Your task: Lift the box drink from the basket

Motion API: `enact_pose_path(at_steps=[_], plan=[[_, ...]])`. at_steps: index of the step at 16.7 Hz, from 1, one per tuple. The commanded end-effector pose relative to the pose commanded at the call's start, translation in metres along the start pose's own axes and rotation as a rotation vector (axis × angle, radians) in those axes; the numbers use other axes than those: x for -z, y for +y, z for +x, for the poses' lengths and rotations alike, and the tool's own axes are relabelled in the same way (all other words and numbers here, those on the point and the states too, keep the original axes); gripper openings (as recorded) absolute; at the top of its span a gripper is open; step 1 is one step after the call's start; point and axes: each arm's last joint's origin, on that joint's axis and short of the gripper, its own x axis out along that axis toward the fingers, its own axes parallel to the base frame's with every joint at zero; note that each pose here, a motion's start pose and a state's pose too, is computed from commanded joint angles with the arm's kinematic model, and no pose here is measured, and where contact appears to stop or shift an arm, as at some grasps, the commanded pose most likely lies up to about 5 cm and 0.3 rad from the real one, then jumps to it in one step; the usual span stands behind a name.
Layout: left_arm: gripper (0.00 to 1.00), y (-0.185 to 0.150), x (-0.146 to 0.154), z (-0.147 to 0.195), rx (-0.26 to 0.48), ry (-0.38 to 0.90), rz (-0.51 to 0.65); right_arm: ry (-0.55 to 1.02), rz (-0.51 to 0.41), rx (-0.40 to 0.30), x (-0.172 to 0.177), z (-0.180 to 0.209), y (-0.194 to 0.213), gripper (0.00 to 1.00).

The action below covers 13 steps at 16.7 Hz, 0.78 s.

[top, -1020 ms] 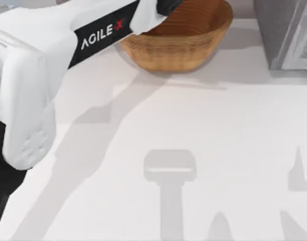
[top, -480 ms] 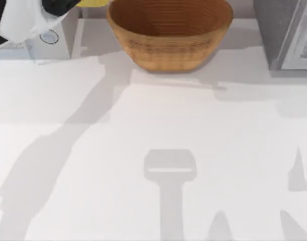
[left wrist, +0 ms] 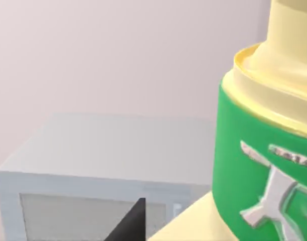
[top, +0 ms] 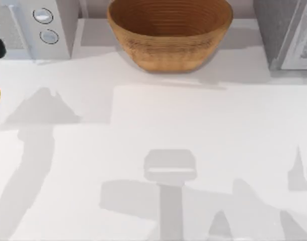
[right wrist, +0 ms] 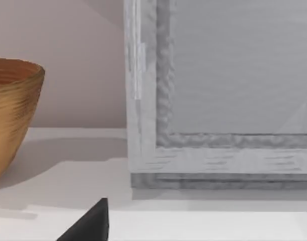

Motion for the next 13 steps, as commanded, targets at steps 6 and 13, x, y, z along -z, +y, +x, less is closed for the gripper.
enact_pose_path(at_steps=[6,13], plan=[[0.00,0.037,0.114,-0.059,0.065,0.009,0.006,0.000,0.000,0.000,0.000,0.000,0.000,1.00],[0.00,0.042,0.154,-0.065,0.110,0.011,0.004,0.000,0.000,0.000,0.000,0.000,0.000,1.00]])
